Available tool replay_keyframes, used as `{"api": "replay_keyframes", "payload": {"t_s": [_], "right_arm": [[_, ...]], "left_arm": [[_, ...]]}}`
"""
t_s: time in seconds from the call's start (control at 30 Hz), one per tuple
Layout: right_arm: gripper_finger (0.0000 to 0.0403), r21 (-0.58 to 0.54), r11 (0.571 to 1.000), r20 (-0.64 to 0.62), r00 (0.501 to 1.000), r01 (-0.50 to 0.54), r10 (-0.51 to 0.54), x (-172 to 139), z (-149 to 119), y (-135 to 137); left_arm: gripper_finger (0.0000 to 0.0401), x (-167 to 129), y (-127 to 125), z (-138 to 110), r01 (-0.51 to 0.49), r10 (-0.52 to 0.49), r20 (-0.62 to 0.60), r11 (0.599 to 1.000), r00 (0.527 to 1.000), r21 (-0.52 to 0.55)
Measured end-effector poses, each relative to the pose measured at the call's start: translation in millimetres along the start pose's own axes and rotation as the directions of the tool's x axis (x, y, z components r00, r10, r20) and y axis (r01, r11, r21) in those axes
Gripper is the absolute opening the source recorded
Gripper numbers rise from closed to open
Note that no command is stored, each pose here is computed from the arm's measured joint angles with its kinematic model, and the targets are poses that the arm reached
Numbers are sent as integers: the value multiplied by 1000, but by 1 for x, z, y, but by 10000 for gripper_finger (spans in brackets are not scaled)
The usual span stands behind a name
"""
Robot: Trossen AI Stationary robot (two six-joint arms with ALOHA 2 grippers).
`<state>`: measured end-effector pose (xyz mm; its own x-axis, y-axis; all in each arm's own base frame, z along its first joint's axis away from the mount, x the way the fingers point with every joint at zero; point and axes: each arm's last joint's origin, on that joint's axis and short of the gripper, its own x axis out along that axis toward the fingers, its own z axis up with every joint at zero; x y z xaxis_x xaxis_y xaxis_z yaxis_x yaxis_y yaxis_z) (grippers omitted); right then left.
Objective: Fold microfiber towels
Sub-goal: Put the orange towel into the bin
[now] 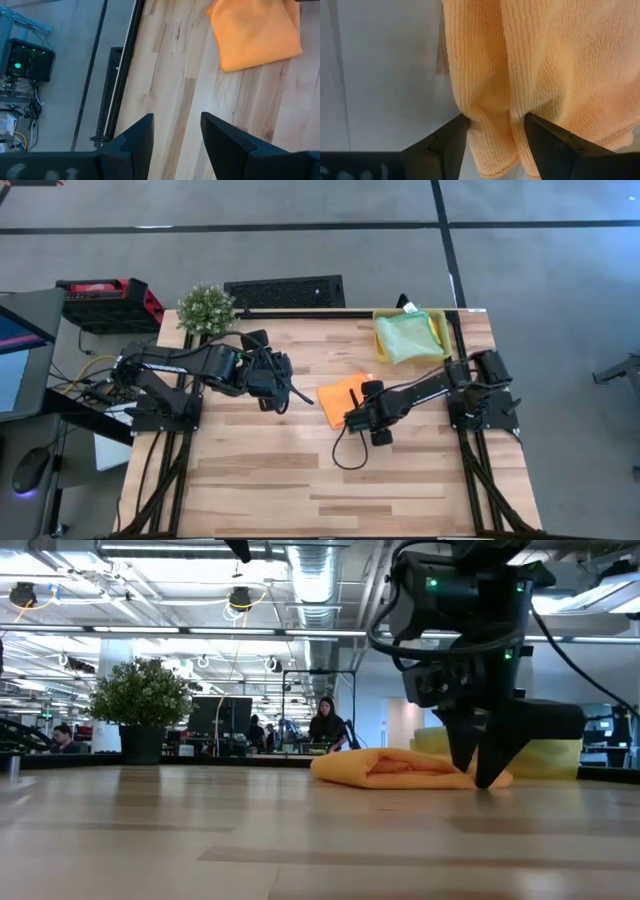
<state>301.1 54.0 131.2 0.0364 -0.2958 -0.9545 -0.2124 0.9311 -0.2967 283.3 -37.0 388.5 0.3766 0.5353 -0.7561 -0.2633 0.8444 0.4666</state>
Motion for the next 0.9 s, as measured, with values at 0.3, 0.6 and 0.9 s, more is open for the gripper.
{"api": "replay_keyframes", "payload": {"t_s": [0.3,0.6,0.9], "right_arm": [[206,60,995,-17,997,79,-78,6,0,-4],[21,19,984,-35,984,176,-175,11,-1,-10],[6,-37,952,-19,952,304,-305,4,11,-43]], "left_arm": [[157,0,0,0,-1,1,-3,1000,1000,3],[157,0,0,0,0,0,-4,1000,1000,3],[157,0,0,0,0,0,-4,1000,1000,3]]}}
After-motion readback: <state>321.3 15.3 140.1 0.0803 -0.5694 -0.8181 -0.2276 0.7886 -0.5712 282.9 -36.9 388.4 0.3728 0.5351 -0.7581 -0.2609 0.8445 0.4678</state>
